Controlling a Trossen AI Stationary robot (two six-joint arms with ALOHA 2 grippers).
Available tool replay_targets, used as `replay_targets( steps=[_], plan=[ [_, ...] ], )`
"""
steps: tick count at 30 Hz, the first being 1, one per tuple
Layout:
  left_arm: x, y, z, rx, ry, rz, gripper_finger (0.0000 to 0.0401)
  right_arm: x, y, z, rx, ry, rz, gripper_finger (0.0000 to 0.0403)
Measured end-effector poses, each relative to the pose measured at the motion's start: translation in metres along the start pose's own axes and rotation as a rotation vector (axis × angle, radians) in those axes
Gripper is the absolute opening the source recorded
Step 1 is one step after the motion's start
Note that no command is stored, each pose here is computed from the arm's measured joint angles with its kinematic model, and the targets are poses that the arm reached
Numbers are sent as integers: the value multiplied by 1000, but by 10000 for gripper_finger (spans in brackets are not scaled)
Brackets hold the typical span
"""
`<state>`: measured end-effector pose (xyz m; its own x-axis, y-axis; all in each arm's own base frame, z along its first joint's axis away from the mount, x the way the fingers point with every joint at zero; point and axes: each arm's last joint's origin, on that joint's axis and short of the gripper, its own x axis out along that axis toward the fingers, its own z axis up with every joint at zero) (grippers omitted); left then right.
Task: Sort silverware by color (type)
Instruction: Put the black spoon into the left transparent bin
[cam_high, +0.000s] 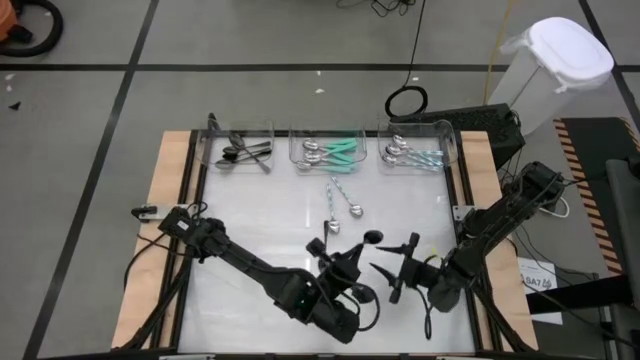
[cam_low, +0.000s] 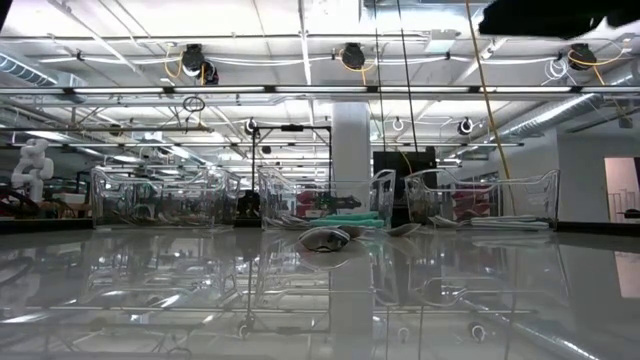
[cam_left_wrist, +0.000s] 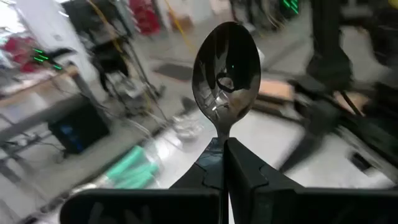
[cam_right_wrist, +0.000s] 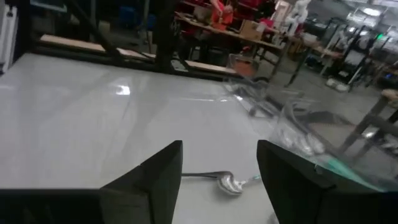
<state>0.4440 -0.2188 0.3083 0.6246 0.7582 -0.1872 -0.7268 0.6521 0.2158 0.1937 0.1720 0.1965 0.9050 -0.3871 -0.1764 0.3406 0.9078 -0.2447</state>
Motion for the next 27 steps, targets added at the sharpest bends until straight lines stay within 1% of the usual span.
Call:
replay_targets(
  steps=[2, 4, 6, 8, 10, 12, 16, 19, 21, 24, 25, 27],
  plan=[
    [8, 0, -1, 9, 54, -58, 3, 5, -5, -9, 18, 1, 15, 201],
    [19, 0, -4, 31, 94, -86, 3, 9, -9, -17, 13, 13, 30, 201],
    [28, 0, -9, 103, 145, -121, 3, 12, -12, -25, -13, 32, 32, 201],
    [39, 1, -10, 170, 192, -180, 3, 13, -15, -30, -39, 47, 29, 201],
    [53, 8, -2, 226, 217, -242, 3, 15, -18, -36, -79, 63, 17, 201],
    [75, 22, 10, 264, 227, -283, 3, 17, -20, -38, -107, 70, 6, 201],
    [112, 60, 38, 253, 232, -301, 3, 21, -23, -38, -170, 79, -10, 201],
    [135, 79, 44, 271, 238, -268, 3, 22, -25, -38, -203, 87, -19, 201],
    [150, 88, 42, 289, 259, -255, 3, 23, -27, -40, -230, 104, -27, 201],
    [167, 99, 37, 269, 321, -282, 3, 24, -29, -45, -276, 132, -32, 201],
    [172, 101, 31, 265, 341, -277, 3, 24, -30, -46, -292, 141, -33, 201],
    [179, 96, 11, 264, 378, -268, 3, 23, -31, -47, -332, 155, -33, 201]
  ],
)
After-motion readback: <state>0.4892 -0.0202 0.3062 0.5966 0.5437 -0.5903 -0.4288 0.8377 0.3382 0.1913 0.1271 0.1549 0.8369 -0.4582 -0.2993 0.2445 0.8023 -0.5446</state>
